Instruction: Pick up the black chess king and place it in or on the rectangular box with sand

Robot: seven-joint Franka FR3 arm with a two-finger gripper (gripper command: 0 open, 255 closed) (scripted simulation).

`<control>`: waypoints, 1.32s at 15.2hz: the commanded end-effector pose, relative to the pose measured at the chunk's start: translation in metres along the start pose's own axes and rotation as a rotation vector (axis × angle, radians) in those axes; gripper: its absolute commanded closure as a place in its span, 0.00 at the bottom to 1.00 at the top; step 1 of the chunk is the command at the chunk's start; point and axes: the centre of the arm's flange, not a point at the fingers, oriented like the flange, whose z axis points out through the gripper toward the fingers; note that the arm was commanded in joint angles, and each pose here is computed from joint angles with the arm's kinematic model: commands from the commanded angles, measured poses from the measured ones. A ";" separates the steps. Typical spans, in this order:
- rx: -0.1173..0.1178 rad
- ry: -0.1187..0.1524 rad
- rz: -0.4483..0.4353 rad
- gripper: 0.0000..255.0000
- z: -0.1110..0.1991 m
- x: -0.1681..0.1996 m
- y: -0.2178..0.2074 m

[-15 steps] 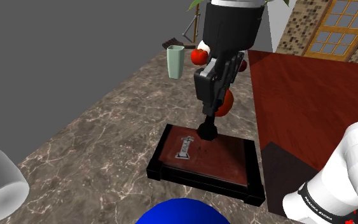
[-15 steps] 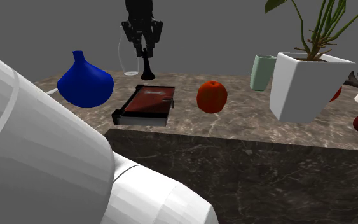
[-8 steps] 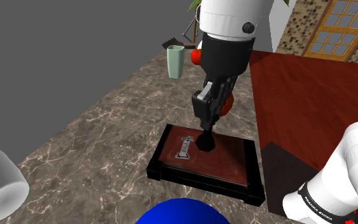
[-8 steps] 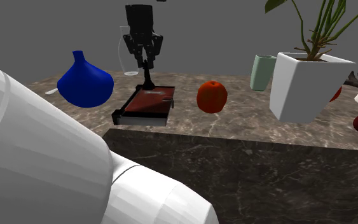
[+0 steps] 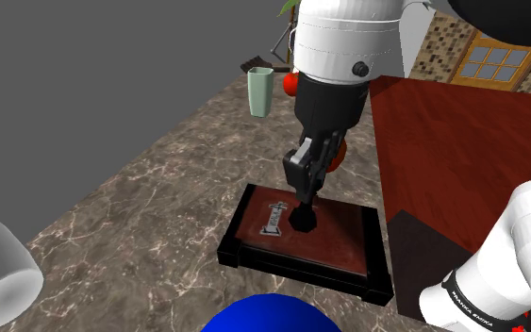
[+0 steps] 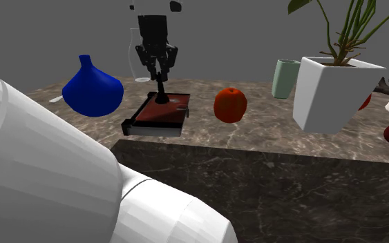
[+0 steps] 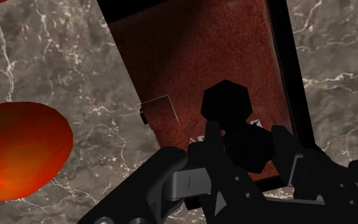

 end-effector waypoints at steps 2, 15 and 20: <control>0.000 0.000 0.000 1.00 0.000 0.000 0.000; 0.000 0.000 0.000 0.00 -0.050 0.000 0.000; 0.000 0.000 0.000 0.00 -0.050 0.000 0.000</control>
